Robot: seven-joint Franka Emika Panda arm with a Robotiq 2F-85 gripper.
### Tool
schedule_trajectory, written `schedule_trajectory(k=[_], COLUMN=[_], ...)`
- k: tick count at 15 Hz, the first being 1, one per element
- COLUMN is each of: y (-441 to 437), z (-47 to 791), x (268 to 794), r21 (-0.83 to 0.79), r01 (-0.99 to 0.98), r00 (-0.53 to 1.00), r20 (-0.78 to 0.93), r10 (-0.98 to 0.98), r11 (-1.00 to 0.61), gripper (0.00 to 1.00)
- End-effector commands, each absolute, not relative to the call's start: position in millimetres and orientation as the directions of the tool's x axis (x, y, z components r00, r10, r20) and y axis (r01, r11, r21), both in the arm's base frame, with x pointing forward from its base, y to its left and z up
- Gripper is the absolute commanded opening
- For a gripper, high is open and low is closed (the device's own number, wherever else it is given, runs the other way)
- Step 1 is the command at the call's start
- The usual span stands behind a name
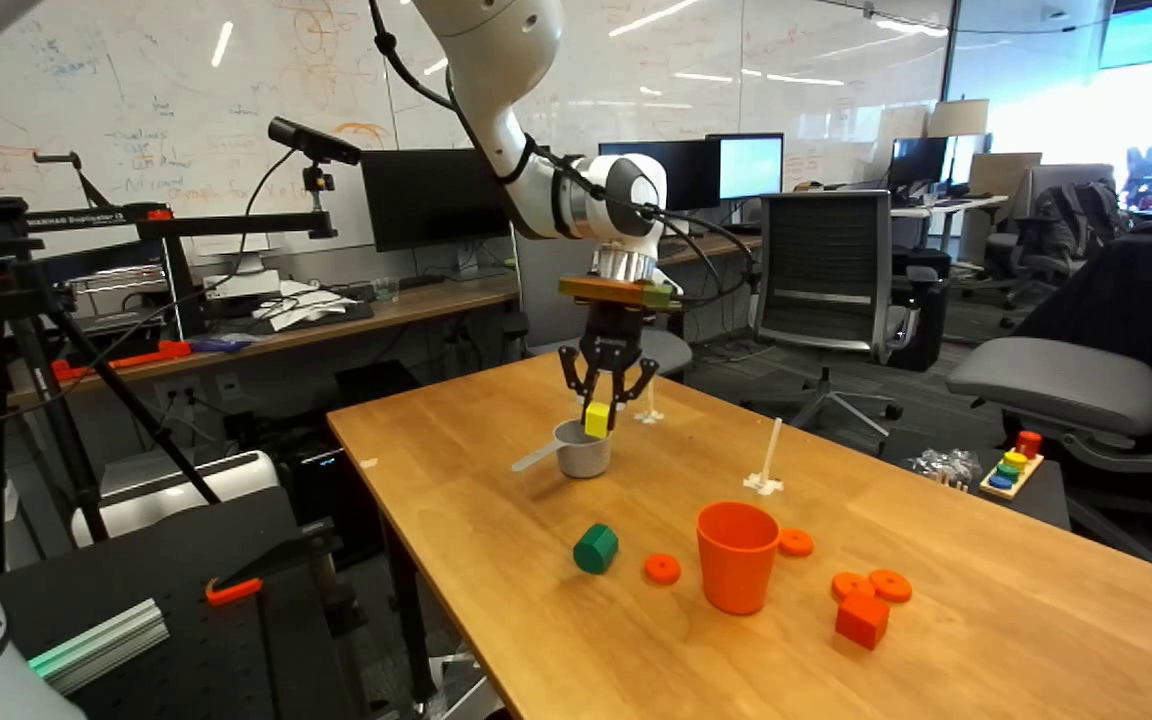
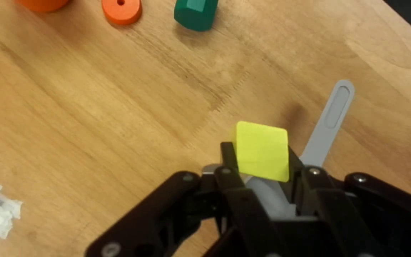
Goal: Pick up the yellow, green and orange objects and put them in the pot
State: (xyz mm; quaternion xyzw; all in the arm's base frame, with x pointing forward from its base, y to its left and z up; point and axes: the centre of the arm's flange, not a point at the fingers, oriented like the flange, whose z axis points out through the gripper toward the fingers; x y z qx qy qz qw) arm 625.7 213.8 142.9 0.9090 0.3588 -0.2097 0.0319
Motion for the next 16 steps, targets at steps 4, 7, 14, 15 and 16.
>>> schedule_trajectory(k=[4,7,14,15,16], y=[232,247,289,293,298], z=[158,139,113,112,112], x=[626,625,636,638,640], r21=[-0.131,-0.137,-0.123,-0.122,-0.117], r01=[0.666,0.677,0.712,0.714,0.722], r00=[0.633,0.617,0.591,0.591,0.586], r20=[-0.420,-0.431,-0.428,-0.423,-0.421], r10=[0.650,0.658,0.684,0.687,0.692], r11=[-0.734,-0.723,-0.691,-0.689,-0.682], gripper=[0.11,0.11,0.11,0.11,0.12])
